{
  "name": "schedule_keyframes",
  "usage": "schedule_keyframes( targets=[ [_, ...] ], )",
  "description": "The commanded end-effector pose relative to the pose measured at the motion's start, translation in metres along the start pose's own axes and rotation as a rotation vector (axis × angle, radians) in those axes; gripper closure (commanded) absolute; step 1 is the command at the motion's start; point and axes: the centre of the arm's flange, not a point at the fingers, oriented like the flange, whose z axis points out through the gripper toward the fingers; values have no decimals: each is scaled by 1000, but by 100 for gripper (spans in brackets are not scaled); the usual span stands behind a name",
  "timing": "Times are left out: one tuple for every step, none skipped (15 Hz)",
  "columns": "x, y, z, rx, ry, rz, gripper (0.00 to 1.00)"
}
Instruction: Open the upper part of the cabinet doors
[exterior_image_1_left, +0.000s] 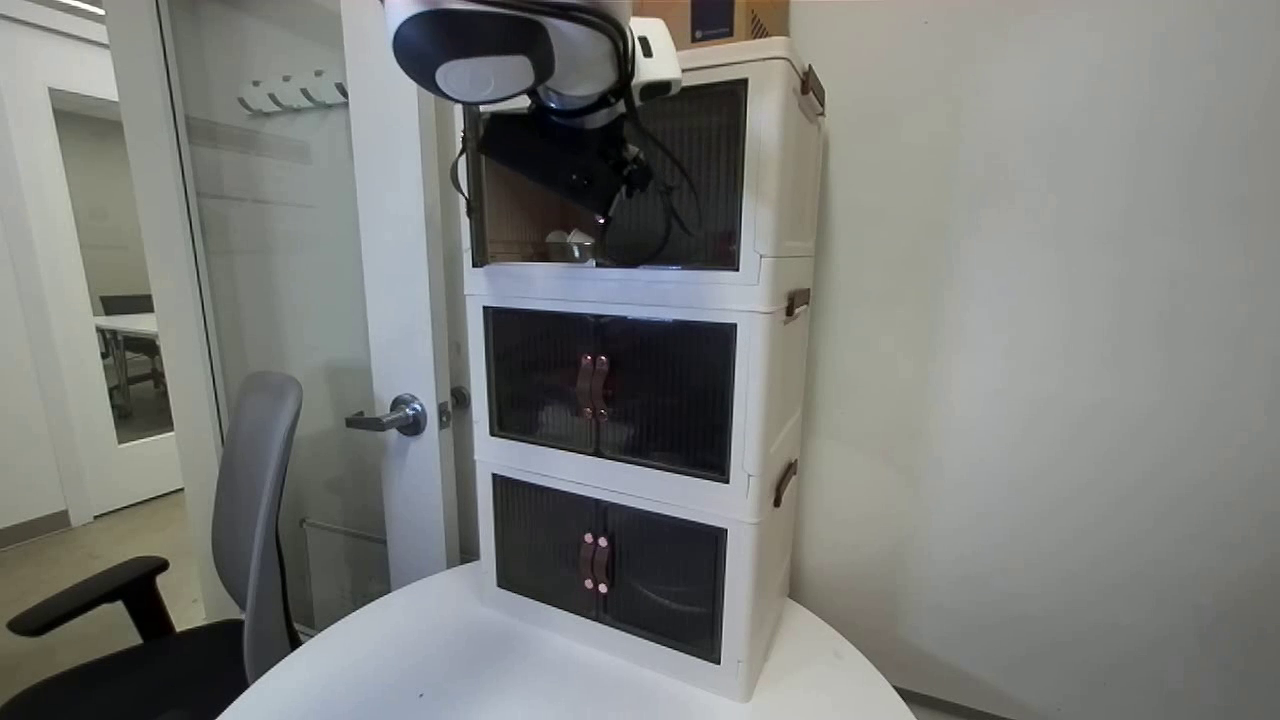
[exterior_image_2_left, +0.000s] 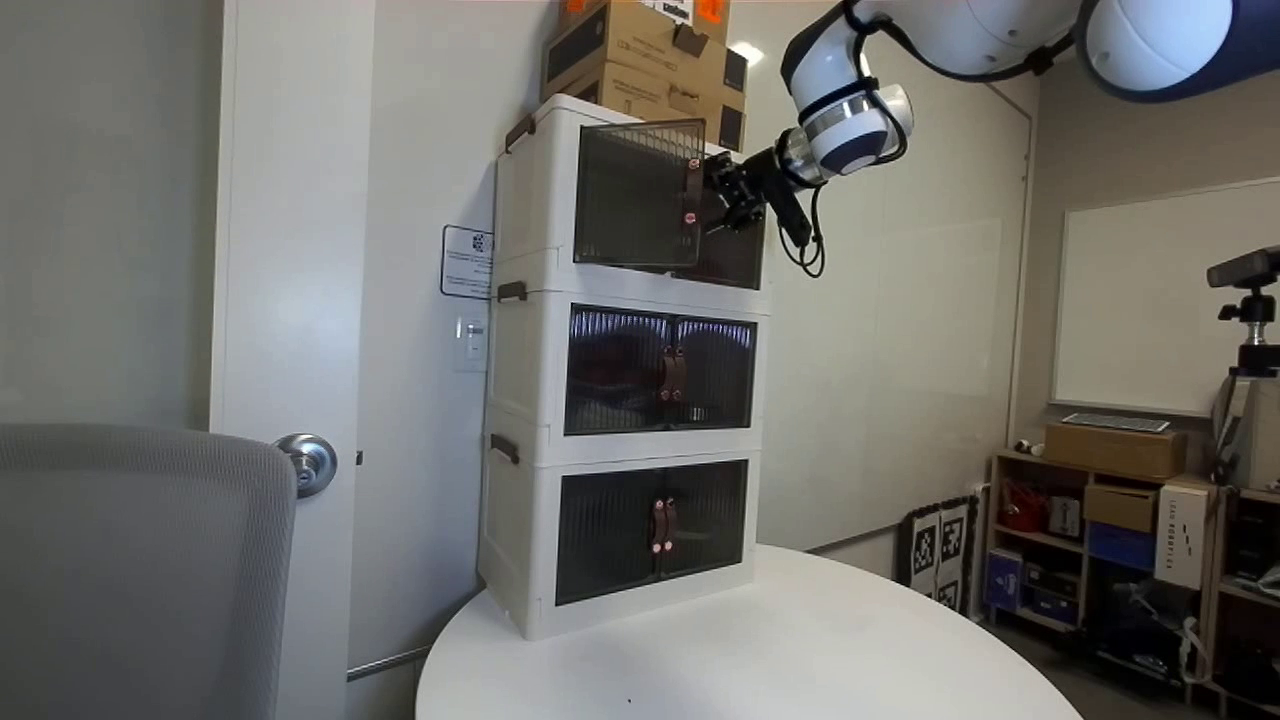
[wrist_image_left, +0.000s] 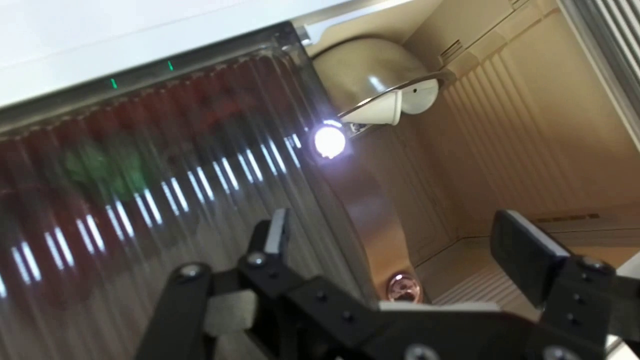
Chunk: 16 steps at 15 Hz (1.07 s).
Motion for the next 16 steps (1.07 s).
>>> schedule_keyframes(
  targets=[
    [3, -2, 14, 82, 7, -22, 0],
    [2, -3, 17, 102, 15, -34, 0],
    [2, -2, 20, 124, 21, -44, 0],
    [1, 0, 23, 138, 31, -64, 0],
    [1, 4, 26, 149, 41, -78, 0],
    [2, 8, 29, 166, 51, -98, 0],
    [3, 12, 31, 175, 64, -121, 0],
    [4, 17, 33, 181, 78, -145, 0],
    [4, 22, 35, 193, 88, -163, 0],
    [-1, 60, 17, 201, 98, -172, 0],
    [-1, 70, 13, 200, 103, -173, 0],
    [-3, 90, 5, 205, 102, -161, 0],
    [-5, 98, -2, 206, 97, -153, 0],
    [-8, 105, -11, 211, 85, -137, 0],
    [-12, 112, -19, 217, 66, -115, 0],
    [-18, 117, -25, 220, 55, -108, 0]
  ],
)
